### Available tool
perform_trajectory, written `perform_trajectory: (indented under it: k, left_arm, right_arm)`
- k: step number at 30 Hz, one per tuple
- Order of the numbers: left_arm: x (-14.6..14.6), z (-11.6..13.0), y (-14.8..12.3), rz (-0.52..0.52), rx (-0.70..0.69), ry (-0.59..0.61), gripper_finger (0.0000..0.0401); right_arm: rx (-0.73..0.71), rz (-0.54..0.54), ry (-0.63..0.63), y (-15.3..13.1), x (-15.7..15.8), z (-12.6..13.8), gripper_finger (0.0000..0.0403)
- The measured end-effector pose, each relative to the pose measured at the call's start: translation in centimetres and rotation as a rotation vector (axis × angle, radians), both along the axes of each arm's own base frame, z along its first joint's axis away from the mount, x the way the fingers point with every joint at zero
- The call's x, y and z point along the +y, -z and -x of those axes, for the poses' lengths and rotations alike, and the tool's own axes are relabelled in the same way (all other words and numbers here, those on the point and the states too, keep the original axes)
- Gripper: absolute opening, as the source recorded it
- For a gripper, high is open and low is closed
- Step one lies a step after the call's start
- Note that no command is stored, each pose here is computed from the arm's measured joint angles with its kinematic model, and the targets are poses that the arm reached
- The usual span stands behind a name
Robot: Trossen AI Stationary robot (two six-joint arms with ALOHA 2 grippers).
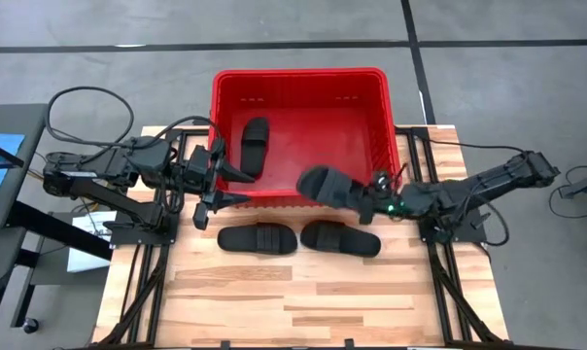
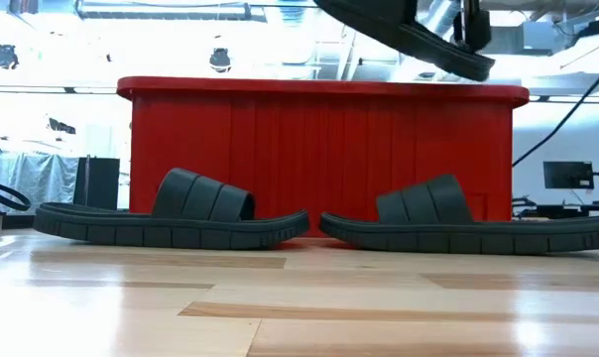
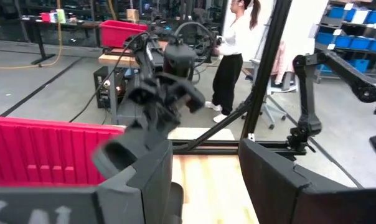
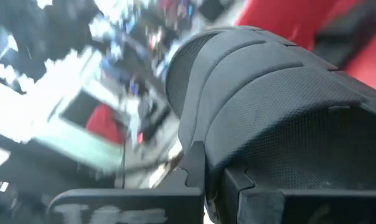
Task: Pick and place slides into bin
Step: Put the black slide into the red bin
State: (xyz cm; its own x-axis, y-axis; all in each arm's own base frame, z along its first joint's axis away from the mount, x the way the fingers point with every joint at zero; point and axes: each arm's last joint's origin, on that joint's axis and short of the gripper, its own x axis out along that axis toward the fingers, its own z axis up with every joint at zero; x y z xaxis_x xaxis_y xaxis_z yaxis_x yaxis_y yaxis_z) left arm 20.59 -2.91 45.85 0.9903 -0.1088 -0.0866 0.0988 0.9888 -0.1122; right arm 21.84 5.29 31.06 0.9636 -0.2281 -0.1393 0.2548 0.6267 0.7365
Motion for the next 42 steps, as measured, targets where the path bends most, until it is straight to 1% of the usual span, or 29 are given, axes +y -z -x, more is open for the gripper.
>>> perform_trajectory:
  k: [3, 6, 11, 13, 17, 21, 23, 26, 29, 33, 35, 42]
  left_arm:
    - [0.1, 0.0, 0.0, -0.002, 0.000, -0.021, 0.0176]
    - [0.2, 0.0, 0.0, -0.010, -0.006, -0.066, 0.0176]
    - [0.4, -0.3, -0.3, -0.012, -0.038, -0.148, 0.0176]
    - [0.4, -0.9, -0.4, -0.017, -0.061, -0.180, 0.0176]
    - [0.5, -2.7, 0.2, -0.058, -0.060, -0.219, 0.0176]
    - [1.3, -4.5, 1.1, -0.073, -0.036, -0.316, 0.0176]
    - [1.8, -4.9, 1.4, -0.081, -0.019, -0.372, 0.0176]
    - [2.4, -5.3, 1.3, -0.081, -0.037, -0.430, 0.0176]
    - [2.7, -5.9, 1.4, -0.107, -0.047, -0.446, 0.0176]
    - [2.7, -6.2, 1.6, -0.145, -0.043, -0.454, 0.0176]
    - [2.7, -6.5, 1.9, -0.160, -0.019, -0.463, 0.0176]
    - [2.7, -7.5, 2.6, -0.167, -0.002, -0.466, 0.0176]
  right_arm:
    - [-0.083, 0.058, 0.075, -1.2, -0.9, 0.1, 0.0000]
    - [-0.143, 0.105, 0.113, -1.9, -1.7, -0.1, 0.0000]
    - [-0.164, 0.155, 0.161, -2.2, -2.7, -0.6, 0.0000]
    - [-0.161, 0.161, 0.163, -2.0, -2.9, -0.8, 0.0000]
    - [-0.151, 0.201, 0.151, -2.5, -2.9, -1.8, 0.0000]
    - [-0.153, 0.266, 0.138, -3.8, -2.4, -2.9, 0.0000]
    - [-0.166, 0.297, 0.133, -4.7, -2.2, -3.1, 0.0000]
    - [-0.168, 0.338, 0.129, -5.6, -2.0, -3.4, 0.0000]
    - [-0.178, 0.359, 0.138, -6.2, -2.0, -3.6, 0.0000]
    - [-0.171, 0.361, 0.141, -6.2, -2.0, -3.6, 0.0000]
    - [-0.174, 0.360, 0.134, -6.2, -1.9, -3.6, 0.0000]
    - [-0.181, 0.355, 0.109, -6.3, -1.4, -3.5, 0.0000]
